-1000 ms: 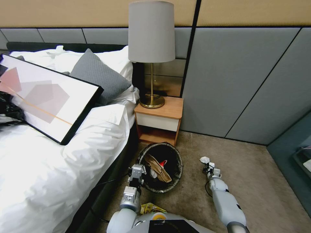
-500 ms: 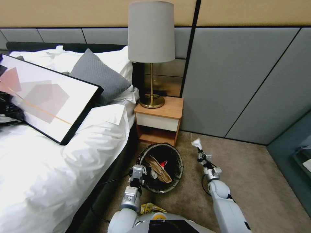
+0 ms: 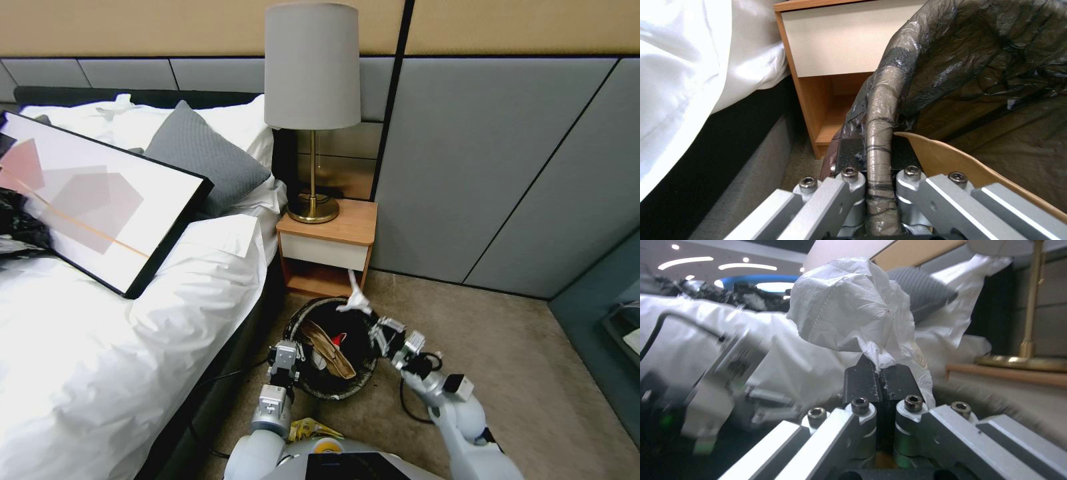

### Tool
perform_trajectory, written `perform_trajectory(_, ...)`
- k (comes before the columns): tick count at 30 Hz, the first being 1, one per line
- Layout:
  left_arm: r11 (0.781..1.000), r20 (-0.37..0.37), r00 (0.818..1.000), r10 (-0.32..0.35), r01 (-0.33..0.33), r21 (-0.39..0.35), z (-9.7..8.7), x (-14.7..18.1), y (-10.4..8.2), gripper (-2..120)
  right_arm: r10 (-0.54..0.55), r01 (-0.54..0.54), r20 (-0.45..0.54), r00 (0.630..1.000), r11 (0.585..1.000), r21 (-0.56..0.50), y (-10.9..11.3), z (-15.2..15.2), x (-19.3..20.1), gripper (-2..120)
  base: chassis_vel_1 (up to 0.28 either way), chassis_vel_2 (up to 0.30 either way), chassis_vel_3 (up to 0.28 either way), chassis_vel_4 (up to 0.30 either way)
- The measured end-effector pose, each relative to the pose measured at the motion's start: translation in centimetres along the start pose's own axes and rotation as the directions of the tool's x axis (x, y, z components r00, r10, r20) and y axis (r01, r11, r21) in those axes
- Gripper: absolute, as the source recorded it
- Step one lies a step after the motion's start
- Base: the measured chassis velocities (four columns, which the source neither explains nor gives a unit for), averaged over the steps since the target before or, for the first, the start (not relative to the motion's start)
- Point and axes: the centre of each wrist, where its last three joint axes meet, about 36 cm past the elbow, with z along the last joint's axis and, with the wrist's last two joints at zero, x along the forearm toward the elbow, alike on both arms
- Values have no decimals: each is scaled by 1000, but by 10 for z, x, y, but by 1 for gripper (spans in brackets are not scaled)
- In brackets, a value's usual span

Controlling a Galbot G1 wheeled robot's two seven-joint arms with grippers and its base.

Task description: Pick up the trash bin, then pick up the garbage from the floor and place it into the trash bin.

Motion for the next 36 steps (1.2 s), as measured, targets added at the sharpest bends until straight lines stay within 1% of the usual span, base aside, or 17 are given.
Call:
perform_trajectory(1, 1000, 0, 1000, 0, 0, 0, 0, 0, 0, 1, 0, 0, 0, 1000, 1000, 0, 0, 0, 0, 0, 0, 0, 0, 0)
perform_trajectory(4, 1000, 2, 1000, 4, -4, 0, 0, 0, -1, 1, -5, 4, -40, 999, 1000, -23, 10, 18, 6, 0, 0, 0, 0, 0)
perform_trajectory(6, 1000, 2, 1000, 4, -4, -1, 0, 0, -1, 1, 0, -1, -46, 999, 1000, -28, 10, 22, 7, 0, 0, 0, 0, 0)
perform_trajectory(8, 1000, 2, 1000, 4, -4, -2, 0, 0, -1, 1, 13, -15, -59, 998, 999, -37, 7, 32, 9, 0, 0, 0, 0, 0)
perform_trajectory(16, 1000, 2, 1000, 5, -5, -4, 0, 0, -1, 1, 56, -60, -85, 995, 997, -50, -1, 51, 13, 0, 0, 0, 0, 0)
perform_trajectory(21, 1000, 4, 1000, 7, -7, -5, 0, 0, -2, 1, 78, -83, -107, 991, 996, -43, -6, 56, 16, 1, 0, 0, 0, 0)
perform_trajectory(22, 1000, 4, 1000, 8, -8, -5, 0, 0, -2, 1, 87, -92, -113, 990, 995, -37, -8, 57, 17, 6, 0, 0, 0, 0)
perform_trajectory(23, 1000, 4, 1000, 8, -8, -5, 0, 0, -2, 1, 87, -92, -113, 990, 995, -37, -8, 57, 17, 6, 0, 0, 0, 0)
perform_trajectory(25, 1000, 4, 1000, 8, -8, -5, 0, 0, -2, 1, 107, -111, -114, 988, 994, -26, -13, 56, 16, 16, 0, 0, 0, 0)
perform_trajectory(27, 1000, 4, 1000, 8, -8, -5, 0, 0, -2, 1, 110, -113, -113, 987, 993, -23, -15, 56, 16, 18, 0, 0, 0, 0)
perform_trajectory(28, 1000, 5, 1000, 8, -8, -6, 0, 0, -2, 1, 119, -122, -108, 987, 992, -18, -18, 54, 15, 28, 0, 0, 0, 0)
perform_trajectory(29, 1000, 5, 1000, 8, -8, -5, -1, 0, -2, 1, 122, -124, -107, 987, 992, -18, -20, 54, 15, 31, 0, 0, 0, 0)
perform_trajectory(30, 1000, 5, 1000, 8, -8, -5, -1, 0, -2, 1, 122, -124, -107, 987, 992, -18, -20, 54, 15, 31, 0, 0, 0, 0)
perform_trajectory(32, 1000, 7, 1000, 8, -8, -5, -1, 1, -2, 1, 125, -127, -101, 987, 992, -15, -23, 51, 13, 41, 0, 0, 0, 0)
perform_trajectory(33, 1000, 7, 1000, 8, -8, -5, -1, 1, -2, 1, 125, -127, -101, 987, 992, -15, -23, 51, 13, 41, 0, 0, 0, 0)
perform_trajectory(36, 1000, 9, 1000, 7, -7, -3, -3, 1, -1, 1, 125, -127, -99, 987, 992, -13, -24, 50, 12, 57, 0, 0, 0, 0)
